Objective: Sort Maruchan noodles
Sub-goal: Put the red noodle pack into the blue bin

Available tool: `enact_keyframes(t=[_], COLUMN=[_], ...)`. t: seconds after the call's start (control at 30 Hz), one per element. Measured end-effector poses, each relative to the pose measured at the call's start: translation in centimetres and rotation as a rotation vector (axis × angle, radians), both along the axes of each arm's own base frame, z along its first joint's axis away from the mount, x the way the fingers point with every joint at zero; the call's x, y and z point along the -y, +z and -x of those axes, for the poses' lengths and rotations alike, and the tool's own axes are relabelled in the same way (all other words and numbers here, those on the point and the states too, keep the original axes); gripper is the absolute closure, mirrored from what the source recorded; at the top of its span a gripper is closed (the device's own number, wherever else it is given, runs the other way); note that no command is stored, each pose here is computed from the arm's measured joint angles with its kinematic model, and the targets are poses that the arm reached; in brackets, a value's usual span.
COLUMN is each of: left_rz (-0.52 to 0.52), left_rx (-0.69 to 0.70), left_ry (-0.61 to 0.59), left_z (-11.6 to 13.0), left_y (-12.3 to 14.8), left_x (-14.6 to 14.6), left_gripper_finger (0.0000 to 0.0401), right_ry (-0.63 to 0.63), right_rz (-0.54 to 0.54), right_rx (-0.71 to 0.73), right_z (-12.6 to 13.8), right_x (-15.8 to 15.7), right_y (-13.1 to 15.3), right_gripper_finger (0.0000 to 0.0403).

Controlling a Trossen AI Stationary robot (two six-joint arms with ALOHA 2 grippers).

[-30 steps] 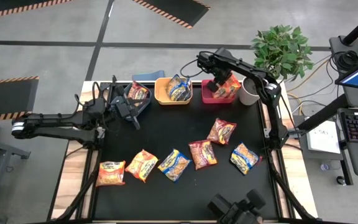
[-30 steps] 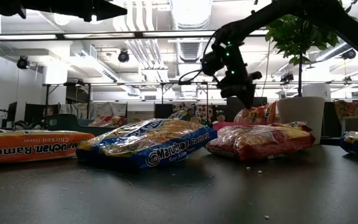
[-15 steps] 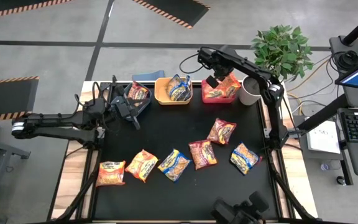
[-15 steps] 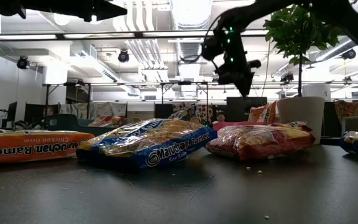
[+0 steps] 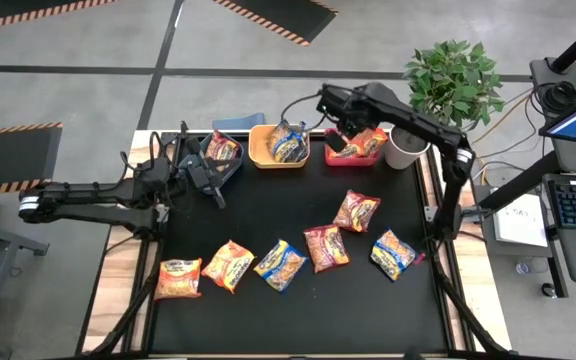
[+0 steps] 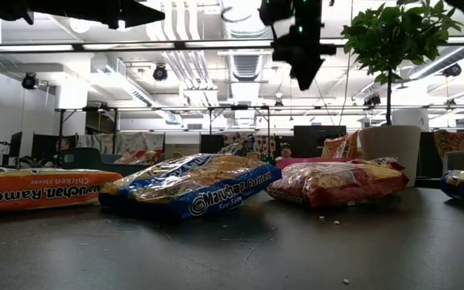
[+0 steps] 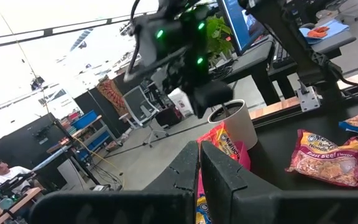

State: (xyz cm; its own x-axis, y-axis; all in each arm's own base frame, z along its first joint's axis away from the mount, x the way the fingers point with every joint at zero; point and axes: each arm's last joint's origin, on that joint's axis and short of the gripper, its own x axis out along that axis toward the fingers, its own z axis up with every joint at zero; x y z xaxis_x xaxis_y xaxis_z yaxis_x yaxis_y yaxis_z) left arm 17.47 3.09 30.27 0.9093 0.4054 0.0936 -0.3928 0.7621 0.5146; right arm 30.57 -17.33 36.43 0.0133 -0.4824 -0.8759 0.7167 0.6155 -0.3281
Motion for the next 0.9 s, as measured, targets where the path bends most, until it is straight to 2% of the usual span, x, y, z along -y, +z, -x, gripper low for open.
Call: enact_keyframes(t=[0.17,0.27,0.53,0.7,0.9], left_rz=[0.0,0.0,0.001,0.001,0.001], left_rx=[-0.001,-0.003,-0.008,-0.008,-0.008], left_ry=[-0.001,0.0,0.0,0.0,-0.001], left_z=[0.0,0.0,0.0,0.0,0.0], left_y=[0.0,0.0,-0.1,-0.1,-0.1], left_x=[0.0,0.0,0.0,0.0,0.0], left_gripper_finger=[0.0401,0.0401,0.0401,0.0401,0.0401], right_ry=[0.083,0.152,0.324,0.299,0.133], right_rz=[0.016,-0.017,-0.179,-0.35,-0.444], right_rx=[0.06,0.099,0.205,0.268,0.185], right_z=[-0.8,-1.0,-0.2,1.4,4.0], right_x=[-3.5,-5.6,-10.3,-12.1,-12.8], right_y=[0.0,-0.8,-5.8,-9.5,-13.2], right_gripper_finger=[0.034,0.034,0.034,0.034,0.0339])
